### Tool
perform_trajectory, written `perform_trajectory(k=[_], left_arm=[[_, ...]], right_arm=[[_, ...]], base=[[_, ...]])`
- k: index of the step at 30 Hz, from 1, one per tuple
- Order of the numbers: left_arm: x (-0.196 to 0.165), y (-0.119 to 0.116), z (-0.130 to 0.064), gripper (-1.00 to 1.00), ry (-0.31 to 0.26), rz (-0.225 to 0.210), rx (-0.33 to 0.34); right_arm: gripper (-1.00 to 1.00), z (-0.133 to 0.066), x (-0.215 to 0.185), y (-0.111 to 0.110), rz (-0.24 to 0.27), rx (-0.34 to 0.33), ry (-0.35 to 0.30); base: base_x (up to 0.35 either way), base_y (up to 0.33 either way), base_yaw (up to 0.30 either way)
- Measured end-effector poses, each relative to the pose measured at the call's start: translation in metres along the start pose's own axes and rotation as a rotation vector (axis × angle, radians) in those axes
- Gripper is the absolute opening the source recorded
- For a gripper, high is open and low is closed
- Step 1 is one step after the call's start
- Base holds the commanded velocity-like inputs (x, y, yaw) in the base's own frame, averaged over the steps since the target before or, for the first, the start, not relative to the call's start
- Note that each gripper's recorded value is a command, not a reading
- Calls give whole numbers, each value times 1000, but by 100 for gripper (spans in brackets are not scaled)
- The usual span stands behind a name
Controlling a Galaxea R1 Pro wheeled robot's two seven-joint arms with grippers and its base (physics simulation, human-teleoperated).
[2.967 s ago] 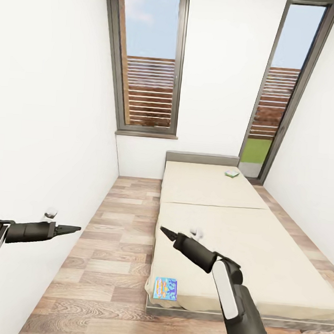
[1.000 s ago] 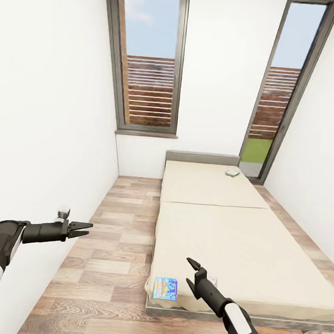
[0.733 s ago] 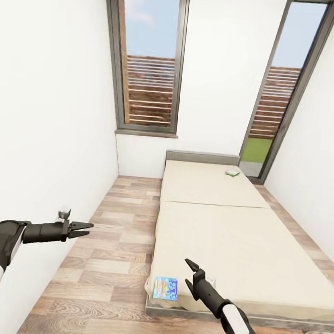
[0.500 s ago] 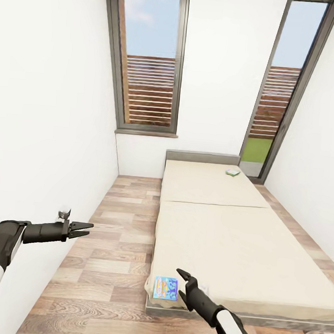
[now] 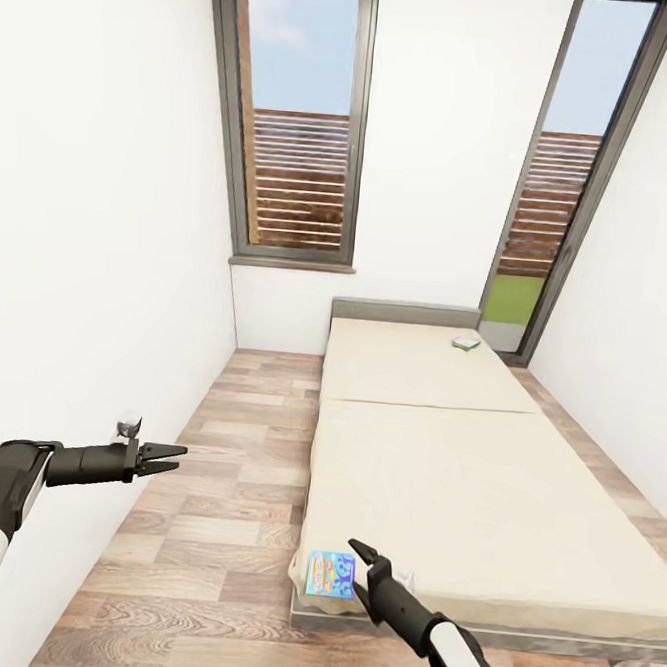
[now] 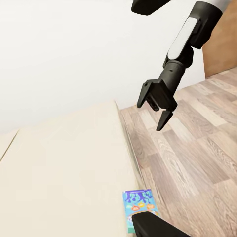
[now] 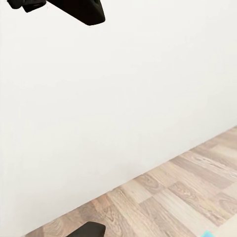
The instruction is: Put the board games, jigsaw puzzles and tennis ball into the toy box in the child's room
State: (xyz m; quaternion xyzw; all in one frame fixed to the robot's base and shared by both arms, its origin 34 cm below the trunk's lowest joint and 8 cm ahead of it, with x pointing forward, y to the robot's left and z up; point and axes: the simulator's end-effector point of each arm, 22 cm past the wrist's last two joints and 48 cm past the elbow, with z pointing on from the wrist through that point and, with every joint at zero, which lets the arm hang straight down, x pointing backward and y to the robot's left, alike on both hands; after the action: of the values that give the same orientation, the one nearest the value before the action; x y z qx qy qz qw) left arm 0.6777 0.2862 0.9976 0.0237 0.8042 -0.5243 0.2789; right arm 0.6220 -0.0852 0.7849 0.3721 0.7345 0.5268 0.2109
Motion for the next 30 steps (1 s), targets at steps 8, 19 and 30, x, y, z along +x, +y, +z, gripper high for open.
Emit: perform_trajectory(k=[8, 19, 30], left_arm=[[3, 8, 4, 100, -1, 0, 1], [8, 19, 10, 100, -2, -1, 6], [13, 31, 14, 100, -2, -1, 7]], right_arm=[[100, 6, -3, 1, -2, -31, -2], [100, 16, -2, -7, 1, -39, 2], [100, 22, -4, -22, 6, -29, 3]], base=[[0, 0, 0], [0, 0, 0], [0, 0, 0]])
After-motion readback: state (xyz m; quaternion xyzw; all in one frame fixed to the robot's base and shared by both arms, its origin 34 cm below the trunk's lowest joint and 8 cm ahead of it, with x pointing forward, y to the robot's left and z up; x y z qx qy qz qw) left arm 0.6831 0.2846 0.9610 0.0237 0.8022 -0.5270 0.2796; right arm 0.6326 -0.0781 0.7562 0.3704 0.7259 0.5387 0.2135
